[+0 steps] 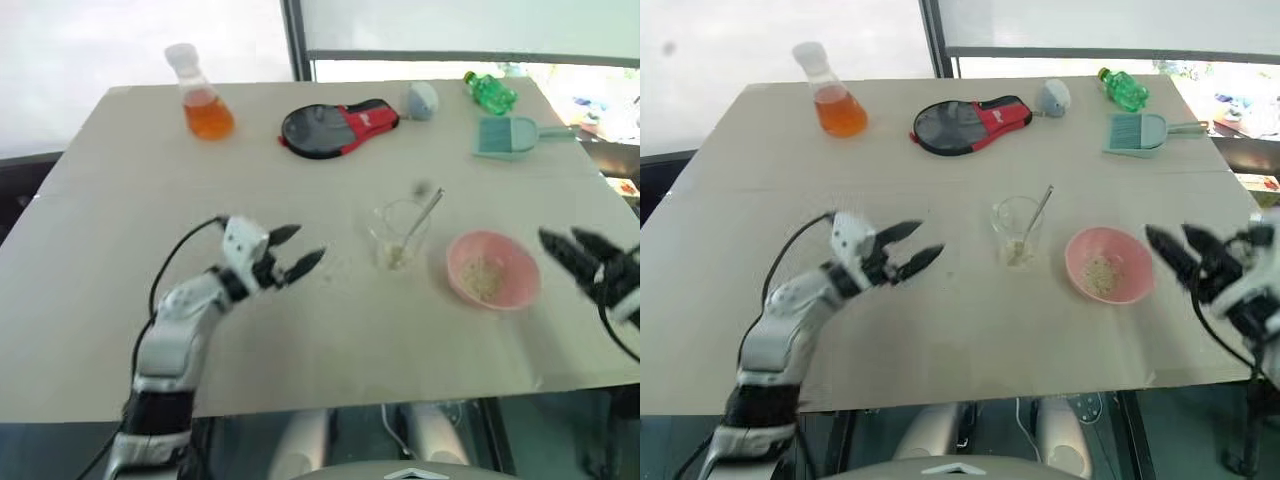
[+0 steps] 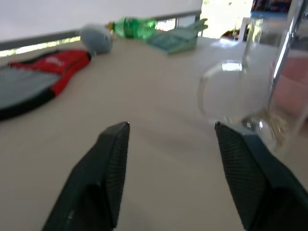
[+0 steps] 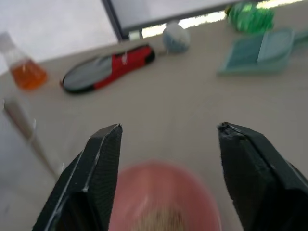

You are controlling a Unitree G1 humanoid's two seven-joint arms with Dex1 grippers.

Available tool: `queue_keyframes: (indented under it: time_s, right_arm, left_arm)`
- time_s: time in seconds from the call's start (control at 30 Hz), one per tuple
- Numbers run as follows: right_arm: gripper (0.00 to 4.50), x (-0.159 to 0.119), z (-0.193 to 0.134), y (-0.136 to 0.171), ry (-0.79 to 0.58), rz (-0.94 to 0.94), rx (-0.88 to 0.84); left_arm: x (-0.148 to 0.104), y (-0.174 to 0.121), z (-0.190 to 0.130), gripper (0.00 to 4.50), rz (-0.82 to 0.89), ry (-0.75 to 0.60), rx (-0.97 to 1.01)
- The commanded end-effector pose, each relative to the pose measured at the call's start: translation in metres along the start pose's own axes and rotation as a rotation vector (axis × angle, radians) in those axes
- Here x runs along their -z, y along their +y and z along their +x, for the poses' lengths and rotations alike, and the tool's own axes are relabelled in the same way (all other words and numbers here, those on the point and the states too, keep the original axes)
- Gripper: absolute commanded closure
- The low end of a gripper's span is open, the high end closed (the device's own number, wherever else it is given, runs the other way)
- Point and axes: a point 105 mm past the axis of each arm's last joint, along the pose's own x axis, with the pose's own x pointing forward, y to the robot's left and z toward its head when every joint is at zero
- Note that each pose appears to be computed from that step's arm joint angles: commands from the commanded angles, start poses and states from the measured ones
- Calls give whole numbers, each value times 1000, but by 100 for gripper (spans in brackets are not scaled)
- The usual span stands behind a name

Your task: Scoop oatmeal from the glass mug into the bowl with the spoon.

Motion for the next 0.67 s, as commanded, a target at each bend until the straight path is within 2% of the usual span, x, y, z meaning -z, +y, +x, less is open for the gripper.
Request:
queue_keyframes:
  time_s: [0.03, 0.13, 0.2, 0.33, 0.43, 0.57, 0.67]
  right_arm:
    - [1, 10, -25, 14, 46, -141, -143]
    - [1, 30, -34, 7, 75, -146, -160]
    - [1, 56, -35, 10, 131, -198, -214]
    - [1, 105, -29, 23, 180, -231, -300]
    - [1, 131, -22, 29, 180, -231, -325]
    - [1, 141, -11, 39, 164, -211, -371]
    - [1, 144, -9, 35, 168, -194, -368]
  left_arm:
    - [2, -15, -30, 2, -13, 15, -84]
    - [16, -33, -55, 2, -89, 70, -136]
    - [22, -46, -69, 2, -102, 106, -149]
    - [35, -38, -83, 2, -75, 155, -288]
    - [40, -43, -84, 2, -57, 165, -307]
    - [40, -50, -91, 2, -45, 174, -331]
    - [42, -52, -98, 2, -42, 198, -362]
